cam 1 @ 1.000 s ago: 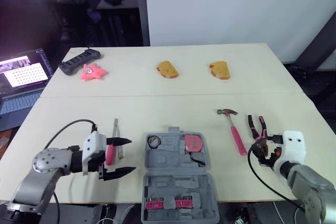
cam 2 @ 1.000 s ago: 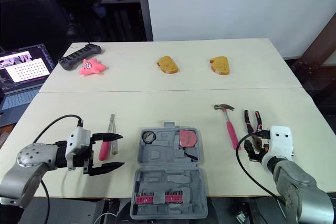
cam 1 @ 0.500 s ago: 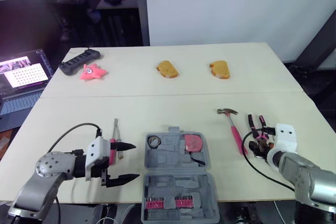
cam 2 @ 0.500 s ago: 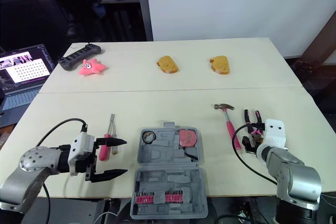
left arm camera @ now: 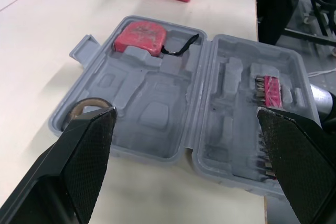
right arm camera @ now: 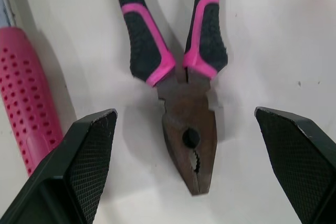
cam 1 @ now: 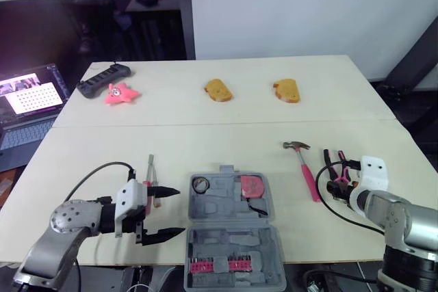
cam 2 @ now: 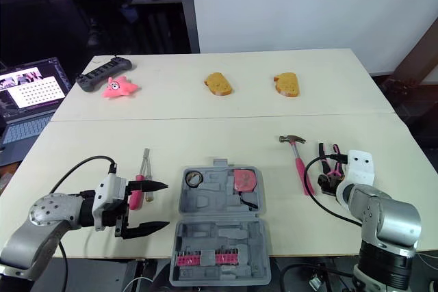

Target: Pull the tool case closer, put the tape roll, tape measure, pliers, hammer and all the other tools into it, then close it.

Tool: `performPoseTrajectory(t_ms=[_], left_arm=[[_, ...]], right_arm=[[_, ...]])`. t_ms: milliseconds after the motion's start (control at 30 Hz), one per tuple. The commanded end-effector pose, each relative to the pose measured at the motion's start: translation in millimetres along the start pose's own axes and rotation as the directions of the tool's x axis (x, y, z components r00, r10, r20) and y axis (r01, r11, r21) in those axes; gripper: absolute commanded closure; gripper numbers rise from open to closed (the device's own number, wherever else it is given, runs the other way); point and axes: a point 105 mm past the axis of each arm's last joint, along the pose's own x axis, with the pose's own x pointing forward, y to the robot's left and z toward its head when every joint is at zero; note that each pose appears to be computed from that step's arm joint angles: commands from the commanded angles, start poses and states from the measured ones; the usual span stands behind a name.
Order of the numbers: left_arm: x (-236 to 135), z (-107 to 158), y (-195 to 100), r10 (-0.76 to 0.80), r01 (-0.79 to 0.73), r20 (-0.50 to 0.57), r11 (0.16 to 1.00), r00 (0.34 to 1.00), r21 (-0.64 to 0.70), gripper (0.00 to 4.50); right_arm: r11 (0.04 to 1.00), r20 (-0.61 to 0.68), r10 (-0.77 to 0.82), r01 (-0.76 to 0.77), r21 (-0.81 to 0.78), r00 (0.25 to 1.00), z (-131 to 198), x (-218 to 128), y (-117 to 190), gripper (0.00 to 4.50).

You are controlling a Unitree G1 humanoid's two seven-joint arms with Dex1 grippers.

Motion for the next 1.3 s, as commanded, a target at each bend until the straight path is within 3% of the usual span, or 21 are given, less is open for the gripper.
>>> performPoseTrajectory(t_ms=[33,100,267,300,467,767,933,1067,1167,1300], left_arm=[[1,9,-2,0.003,-0.004,0.026,0.999,1.0,0.041,0.0],[0,8,-3,0.006,-0.006,0.024,0.999,1.0,0.039,0.0],[0,7,-3,0.015,-0.016,0.023,0.999,1.0,0.039,0.0],[0,7,-3,0.017,-0.018,0.023,0.999,1.0,0.038,0.0],[-1,7,-2,0.022,-0.023,0.018,0.999,1.0,0.038,0.0],[-3,15,7,0.032,-0.033,0.019,0.998,0.999,0.044,0.0],[-11,17,18,0.057,-0.057,0.005,0.998,0.998,0.039,0.0],[-19,17,28,0.081,-0.081,-0.01,0.996,0.997,0.033,0.0],[-26,15,33,0.088,-0.087,-0.031,0.996,0.996,0.033,0.0],[-34,11,31,0.066,-0.065,-0.058,0.998,0.996,0.024,0.0]], right_arm=[[1.0,0.014,-0.009,0.009,-0.016,1.0,9,-2,-2,0.29],[1.0,0.011,-0.013,0.013,-0.019,1.0,11,-1,-3,0.87],[1.0,0.011,-0.012,0.012,-0.02,1.0,12,1,-3,3.4],[1.0,0.012,-0.01,0.01,-0.02,1.0,12,2,-2,3.53],[1.0,0.032,-0.003,0.003,-0.024,0.999,15,1,1,3.53],[0.995,0.259,0.021,0.006,-0.102,0.966,48,-32,5,3.53],[0.938,0.328,0.204,-0.089,-0.335,0.922,68,-75,27,3.53],[0.749,0.189,0.472,-0.279,-0.601,0.861,60,-104,70,3.53],[0.421,-0.048,0.673,-0.436,-0.796,0.739,43,-136,113,3.53],[0.15,-0.291,0.698,-0.53,-0.834,0.655,27,-149,139,3.53]])
